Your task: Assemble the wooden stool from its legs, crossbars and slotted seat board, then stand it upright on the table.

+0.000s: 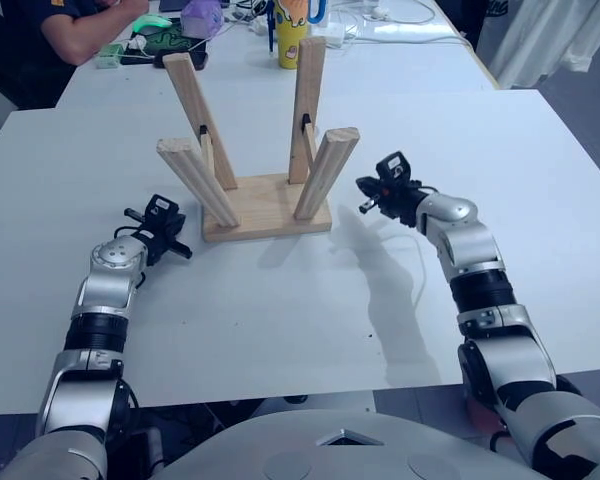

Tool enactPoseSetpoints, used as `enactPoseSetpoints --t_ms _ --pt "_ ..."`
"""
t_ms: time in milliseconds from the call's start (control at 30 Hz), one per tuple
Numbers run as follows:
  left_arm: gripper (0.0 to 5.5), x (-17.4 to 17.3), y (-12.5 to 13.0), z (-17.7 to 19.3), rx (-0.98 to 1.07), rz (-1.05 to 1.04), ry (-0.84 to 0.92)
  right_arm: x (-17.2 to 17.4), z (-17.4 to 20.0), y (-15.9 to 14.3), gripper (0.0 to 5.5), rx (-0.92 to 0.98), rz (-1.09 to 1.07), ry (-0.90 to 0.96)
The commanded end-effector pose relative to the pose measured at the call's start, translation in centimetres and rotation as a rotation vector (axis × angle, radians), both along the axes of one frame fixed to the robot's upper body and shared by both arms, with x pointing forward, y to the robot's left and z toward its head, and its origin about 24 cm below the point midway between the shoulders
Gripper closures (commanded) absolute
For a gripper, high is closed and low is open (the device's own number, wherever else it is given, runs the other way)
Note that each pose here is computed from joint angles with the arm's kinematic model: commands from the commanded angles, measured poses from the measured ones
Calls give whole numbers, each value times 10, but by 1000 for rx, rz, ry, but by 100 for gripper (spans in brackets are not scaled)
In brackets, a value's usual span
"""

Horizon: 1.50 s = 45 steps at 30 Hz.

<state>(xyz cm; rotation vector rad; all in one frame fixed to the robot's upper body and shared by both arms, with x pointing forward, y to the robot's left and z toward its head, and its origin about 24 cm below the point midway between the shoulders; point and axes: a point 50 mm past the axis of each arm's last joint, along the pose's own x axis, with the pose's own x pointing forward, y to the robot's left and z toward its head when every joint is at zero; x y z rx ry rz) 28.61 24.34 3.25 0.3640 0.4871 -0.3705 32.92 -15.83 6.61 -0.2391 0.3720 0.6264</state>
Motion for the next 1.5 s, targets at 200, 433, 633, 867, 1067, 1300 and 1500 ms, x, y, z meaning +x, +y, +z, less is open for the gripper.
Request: enactPoseSetpoints --t_ms 200,433,633,867,1067,1300,1500 --pt "546 -54 -21 -33 -75 33 209 -40 -35 16 550 -8 37 139" --pt "546 -52 -27 -39 -69 63 215 -28 -40 11 550 -33 -54 99" --pt "546 -46 -28 -36 -66 54 198 -23 -37 19 550 -18 -5 87" --pt "546 -46 -34 -34 -69 2 197 -30 -33 37 550 13 88 94" --pt "546 -42 -48 -19 -91 -69 150 -30 -19 47 550 69 113 55" --pt "546 -31 -64 27 -117 -116 9 -34 9 56 550 114 166 -8" --pt "546 -30 -64 51 -119 -104 -56 -38 18 55 550 117 178 -20"
